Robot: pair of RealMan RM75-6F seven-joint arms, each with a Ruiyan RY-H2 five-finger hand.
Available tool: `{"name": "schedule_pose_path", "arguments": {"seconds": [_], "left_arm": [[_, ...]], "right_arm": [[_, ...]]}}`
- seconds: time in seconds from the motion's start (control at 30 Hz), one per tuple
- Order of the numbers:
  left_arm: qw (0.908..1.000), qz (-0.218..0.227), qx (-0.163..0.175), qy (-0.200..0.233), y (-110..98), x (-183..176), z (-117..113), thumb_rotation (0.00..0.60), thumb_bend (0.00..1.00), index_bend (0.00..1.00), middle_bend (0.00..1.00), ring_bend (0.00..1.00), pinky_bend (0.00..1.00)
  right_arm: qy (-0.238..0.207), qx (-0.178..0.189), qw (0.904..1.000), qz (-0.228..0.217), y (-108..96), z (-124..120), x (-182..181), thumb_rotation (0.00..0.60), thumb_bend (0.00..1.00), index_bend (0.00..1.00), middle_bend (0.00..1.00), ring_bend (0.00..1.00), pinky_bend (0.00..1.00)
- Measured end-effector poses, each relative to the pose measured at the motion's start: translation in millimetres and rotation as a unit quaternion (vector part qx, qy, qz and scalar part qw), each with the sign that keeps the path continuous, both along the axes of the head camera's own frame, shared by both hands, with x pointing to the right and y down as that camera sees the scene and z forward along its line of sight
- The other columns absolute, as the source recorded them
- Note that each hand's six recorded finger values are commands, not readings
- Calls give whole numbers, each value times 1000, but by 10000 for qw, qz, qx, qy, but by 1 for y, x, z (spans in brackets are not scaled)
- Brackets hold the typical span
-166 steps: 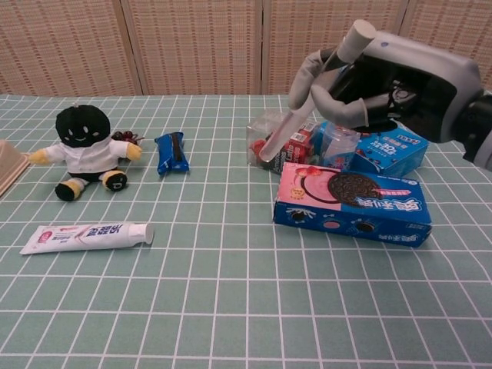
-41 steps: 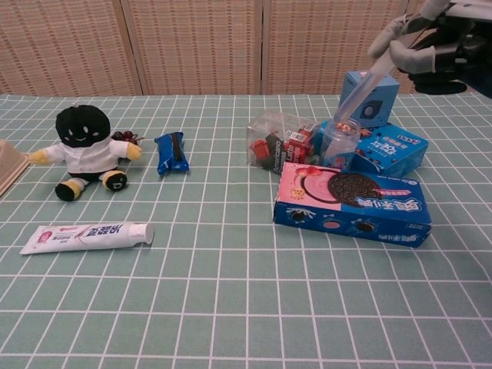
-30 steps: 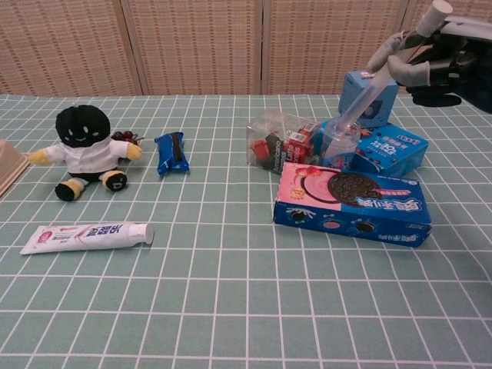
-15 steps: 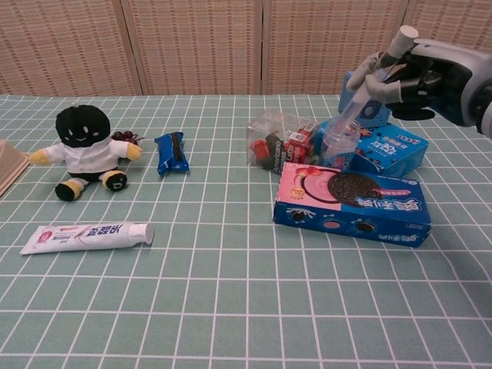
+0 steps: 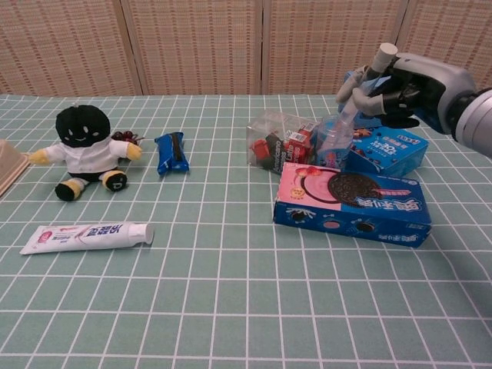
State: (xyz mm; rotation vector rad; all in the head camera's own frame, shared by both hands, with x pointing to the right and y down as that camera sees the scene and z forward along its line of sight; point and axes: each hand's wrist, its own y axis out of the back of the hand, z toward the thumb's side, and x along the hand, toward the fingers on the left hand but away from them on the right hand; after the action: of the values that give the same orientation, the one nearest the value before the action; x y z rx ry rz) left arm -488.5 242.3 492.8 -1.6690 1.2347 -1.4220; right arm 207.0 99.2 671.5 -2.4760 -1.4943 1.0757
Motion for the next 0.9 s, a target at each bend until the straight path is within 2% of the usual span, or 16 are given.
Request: {"name": "schedule_pose_path", "arguments": {"seconds": [0.2, 0.4, 0.67, 0.9], "left_arm": [[10000, 3, -5, -5, 0, 0, 0, 600, 326, 450, 627, 468, 533], [10000, 10, -13, -9, 0, 0, 1, 600, 325, 450, 627, 468, 533], [10000, 12, -18, -12, 0, 0, 1, 600, 325, 450, 627, 468, 533], [10000, 24, -24, -20, 0, 1, 1, 600, 325, 450, 627, 468, 533]], "right_arm": [[41, -12, 10000, -72, 0, 1, -3, 600, 499, 731, 1000, 1000, 1000], [-12, -149, 9997, -175, 3, 1, -4, 600, 370, 634, 1000, 1000, 1000], [-16, -223, 9994, -279, 2, 1, -5, 600, 186, 444, 1000, 1000, 1000], [-14, -164, 9994, -294, -1, 0, -5, 600, 78, 361, 1000, 1000, 1000]]}}
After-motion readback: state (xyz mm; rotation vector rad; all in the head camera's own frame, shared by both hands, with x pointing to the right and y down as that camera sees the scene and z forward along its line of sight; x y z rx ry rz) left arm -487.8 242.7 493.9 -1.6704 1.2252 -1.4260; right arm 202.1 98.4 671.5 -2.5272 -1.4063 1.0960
